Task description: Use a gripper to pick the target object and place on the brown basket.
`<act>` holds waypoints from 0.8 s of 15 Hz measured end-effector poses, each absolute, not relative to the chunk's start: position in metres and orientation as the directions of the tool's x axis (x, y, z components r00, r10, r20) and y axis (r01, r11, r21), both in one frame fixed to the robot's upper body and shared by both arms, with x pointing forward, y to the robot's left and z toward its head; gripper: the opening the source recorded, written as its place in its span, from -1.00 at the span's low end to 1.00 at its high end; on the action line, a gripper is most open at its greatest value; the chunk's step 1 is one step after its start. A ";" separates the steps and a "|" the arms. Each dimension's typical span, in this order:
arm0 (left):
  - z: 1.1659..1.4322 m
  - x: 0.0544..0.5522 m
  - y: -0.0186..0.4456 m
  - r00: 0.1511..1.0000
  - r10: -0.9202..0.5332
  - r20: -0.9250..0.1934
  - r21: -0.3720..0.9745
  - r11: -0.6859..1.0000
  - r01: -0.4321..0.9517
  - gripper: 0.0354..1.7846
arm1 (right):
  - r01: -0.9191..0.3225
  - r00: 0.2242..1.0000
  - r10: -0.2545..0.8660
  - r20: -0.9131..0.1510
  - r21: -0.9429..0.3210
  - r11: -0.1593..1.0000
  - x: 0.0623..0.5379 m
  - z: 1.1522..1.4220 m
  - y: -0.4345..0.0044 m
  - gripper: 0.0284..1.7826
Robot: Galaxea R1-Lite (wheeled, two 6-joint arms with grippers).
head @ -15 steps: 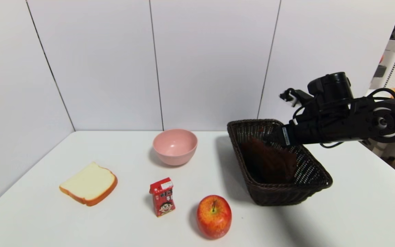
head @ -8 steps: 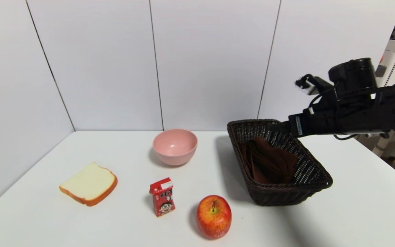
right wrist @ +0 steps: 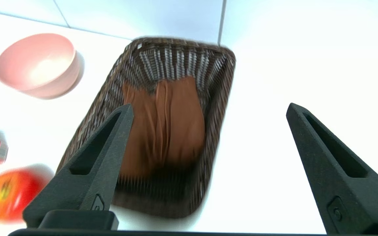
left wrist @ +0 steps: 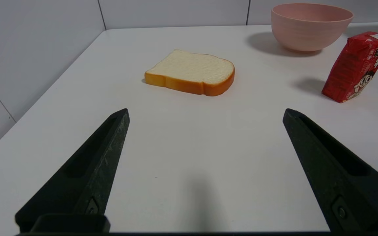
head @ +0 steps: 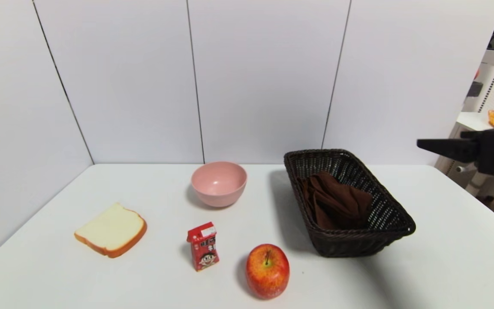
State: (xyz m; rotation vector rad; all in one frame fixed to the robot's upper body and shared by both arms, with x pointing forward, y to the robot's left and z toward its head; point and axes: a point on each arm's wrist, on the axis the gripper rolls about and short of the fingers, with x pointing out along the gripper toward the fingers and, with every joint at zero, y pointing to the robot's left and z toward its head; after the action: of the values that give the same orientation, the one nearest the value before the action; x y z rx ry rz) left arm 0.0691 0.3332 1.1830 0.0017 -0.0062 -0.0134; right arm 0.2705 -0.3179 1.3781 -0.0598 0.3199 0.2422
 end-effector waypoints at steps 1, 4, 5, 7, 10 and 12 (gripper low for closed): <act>1.183 0.069 0.333 1.000 -0.013 0.006 0.002 1.000 0.013 0.89 | -0.239 0.927 0.220 -0.305 -0.027 0.971 0.247 1.370 -0.321 0.83; 1.183 0.069 0.333 1.000 -0.013 0.007 0.002 1.000 0.013 0.89 | -0.224 0.945 0.204 -0.254 -0.054 0.973 0.179 1.329 -0.328 0.86; 1.183 0.069 0.333 1.000 -0.013 0.006 0.002 1.000 0.013 0.89 | -0.219 0.951 0.198 -0.239 -0.065 0.974 0.160 1.311 -0.329 0.87; 1.183 0.069 0.333 1.000 -0.014 0.007 0.002 1.000 0.014 0.89 | -0.193 0.960 0.169 -0.221 -0.091 0.977 0.130 1.275 -0.332 0.88; 1.183 0.069 0.333 1.000 -0.014 0.007 0.002 1.000 0.014 0.89 | -0.106 0.975 0.078 -0.208 -0.124 0.987 0.105 1.228 -0.335 0.89; 1.183 0.069 0.333 1.000 -0.013 0.006 0.002 1.000 0.013 0.89 | -0.069 0.979 0.043 -0.198 -0.130 0.989 0.095 1.205 -0.336 0.90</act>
State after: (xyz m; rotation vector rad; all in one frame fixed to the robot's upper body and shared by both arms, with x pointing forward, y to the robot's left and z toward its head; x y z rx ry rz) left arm 0.0691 0.3332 1.1830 0.0017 -0.0062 -0.0134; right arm 0.0953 -0.3362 1.2046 -0.1364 0.1960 0.0564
